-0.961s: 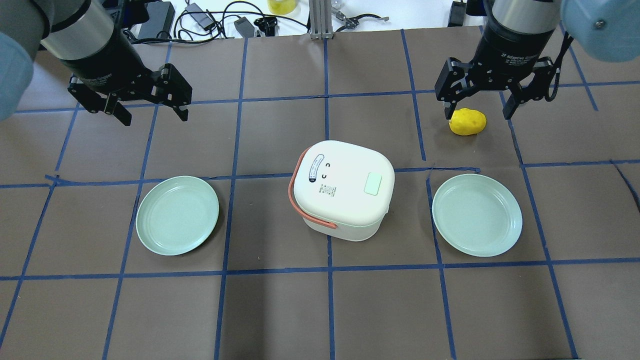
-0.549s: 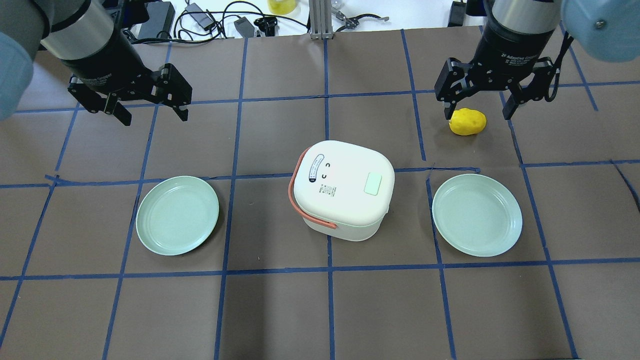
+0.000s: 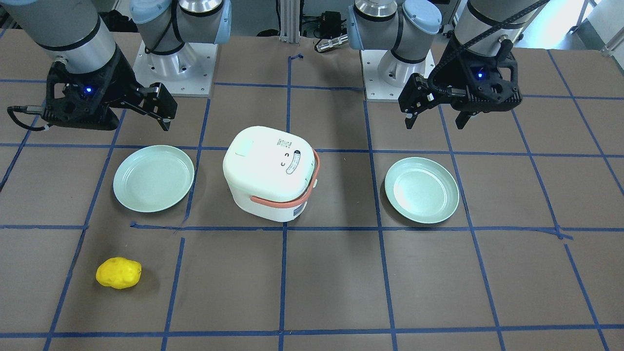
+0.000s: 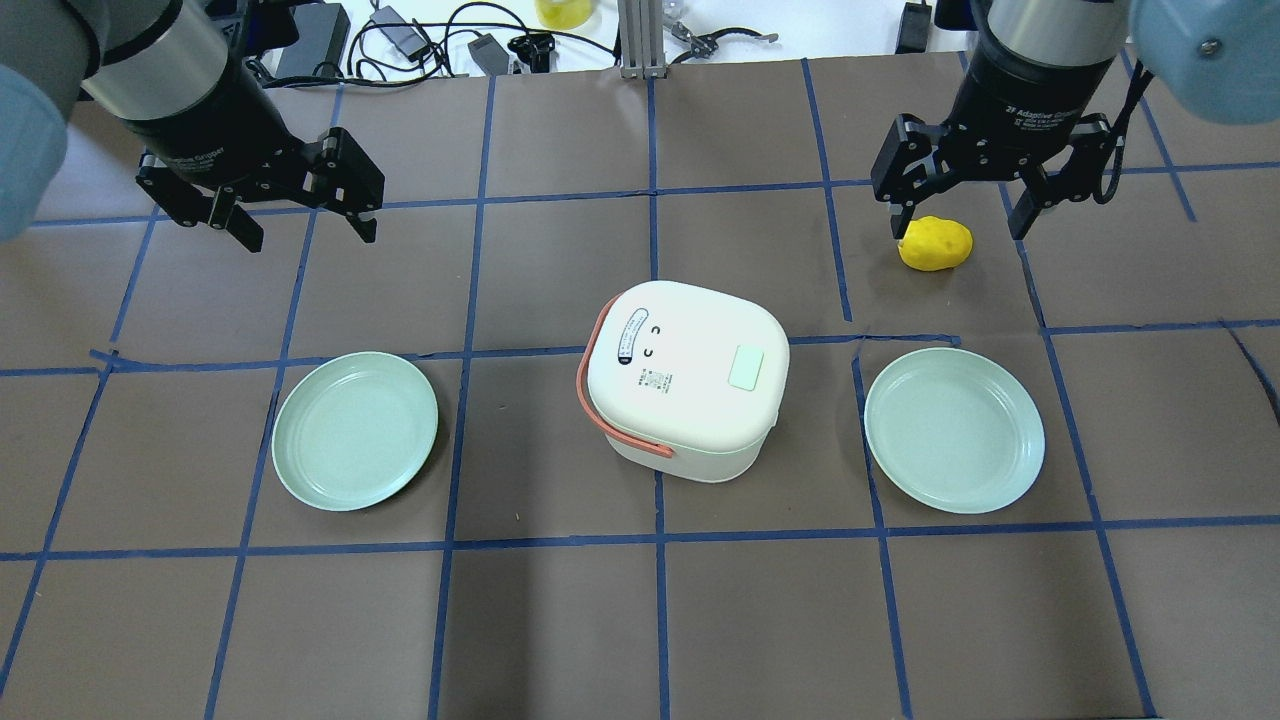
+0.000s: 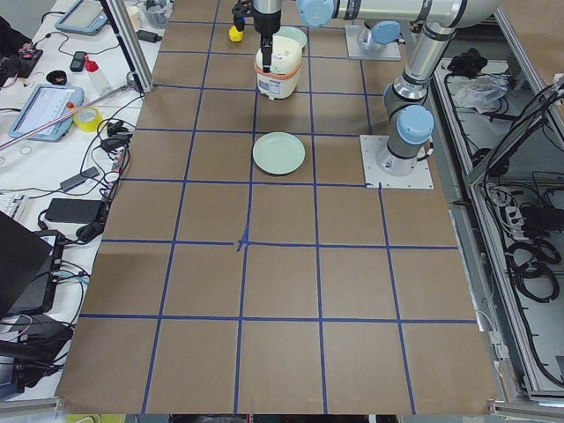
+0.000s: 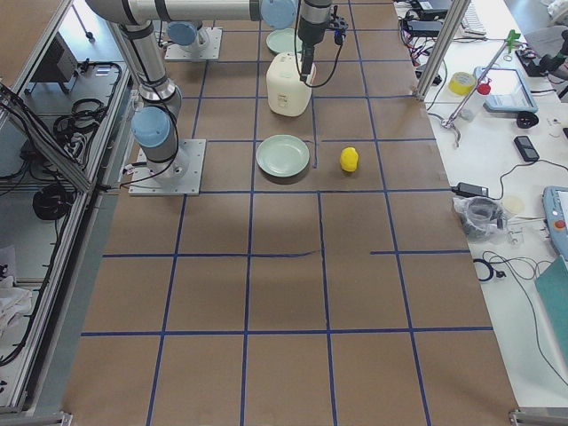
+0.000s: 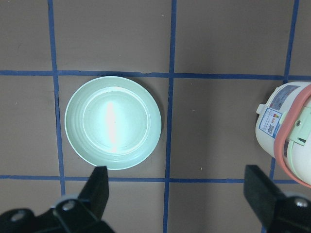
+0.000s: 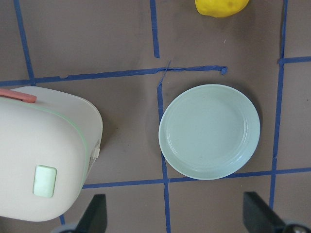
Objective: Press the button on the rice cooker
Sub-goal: 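Move the right gripper over the rice cooker lid toward the green button, then lower the right gripper and press down on the green lid button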
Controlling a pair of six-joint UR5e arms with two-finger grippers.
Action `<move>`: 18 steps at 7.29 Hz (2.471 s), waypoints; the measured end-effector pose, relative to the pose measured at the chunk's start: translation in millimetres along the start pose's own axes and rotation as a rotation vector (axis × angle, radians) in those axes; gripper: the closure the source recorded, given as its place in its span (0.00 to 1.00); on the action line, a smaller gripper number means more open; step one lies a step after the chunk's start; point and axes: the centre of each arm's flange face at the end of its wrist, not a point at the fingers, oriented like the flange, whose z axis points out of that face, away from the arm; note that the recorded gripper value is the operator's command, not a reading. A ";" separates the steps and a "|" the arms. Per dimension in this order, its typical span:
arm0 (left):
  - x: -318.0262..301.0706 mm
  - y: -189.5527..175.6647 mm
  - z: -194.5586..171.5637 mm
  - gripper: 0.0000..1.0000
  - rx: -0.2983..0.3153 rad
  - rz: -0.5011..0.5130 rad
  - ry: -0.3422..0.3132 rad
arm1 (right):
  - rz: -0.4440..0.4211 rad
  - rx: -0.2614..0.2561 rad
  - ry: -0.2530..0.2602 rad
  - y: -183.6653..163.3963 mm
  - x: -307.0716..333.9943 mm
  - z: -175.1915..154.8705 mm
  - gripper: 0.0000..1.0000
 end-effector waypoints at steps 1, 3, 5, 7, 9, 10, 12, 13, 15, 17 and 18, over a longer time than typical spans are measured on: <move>0.0 0.0 -0.1 0.00 0.000 0.000 0.000 | 0.002 0.003 -0.001 0.0 -0.2 -0.7 0.04; 0.0 0.0 -0.3 0.00 0.001 0.000 0.000 | 0.002 0.014 -0.004 0.8 -2.1 -3.7 0.57; 0.0 0.0 -0.2 0.00 0.000 0.000 0.000 | 0.043 0.006 -0.039 3.0 -8.5 -2.5 1.00; 0.0 -0.1 -0.4 0.00 0.001 0.000 0.000 | 0.097 -0.024 -0.115 5.9 -23.3 3.7 1.00; 0.0 -0.1 -0.4 0.00 0.001 0.000 0.000 | 0.147 -0.072 -0.126 13.4 -57.7 25.5 1.00; 0.0 -0.1 -0.4 0.00 0.001 0.000 0.000 | 0.152 -0.083 -0.123 16.5 -73.6 41.6 1.00; 0.0 -0.1 -0.4 0.00 0.001 0.000 0.000 | 0.160 -0.076 -0.120 21.1 -97.0 76.1 1.00; 0.0 -0.1 -0.4 0.00 0.001 0.000 0.000 | 0.158 -0.075 -0.119 25.0 -104.8 90.9 1.00; 0.0 -0.1 -0.3 0.00 0.001 0.000 0.000 | 0.142 -0.084 -0.117 31.8 -117.9 111.9 1.00; 0.0 0.0 -0.2 0.00 0.000 0.000 0.000 | 0.133 -0.094 -0.121 33.4 -124.2 119.3 1.00; 0.0 -0.1 -0.3 0.00 0.001 0.000 0.000 | 0.132 -0.101 -0.127 32.9 -125.8 121.8 1.00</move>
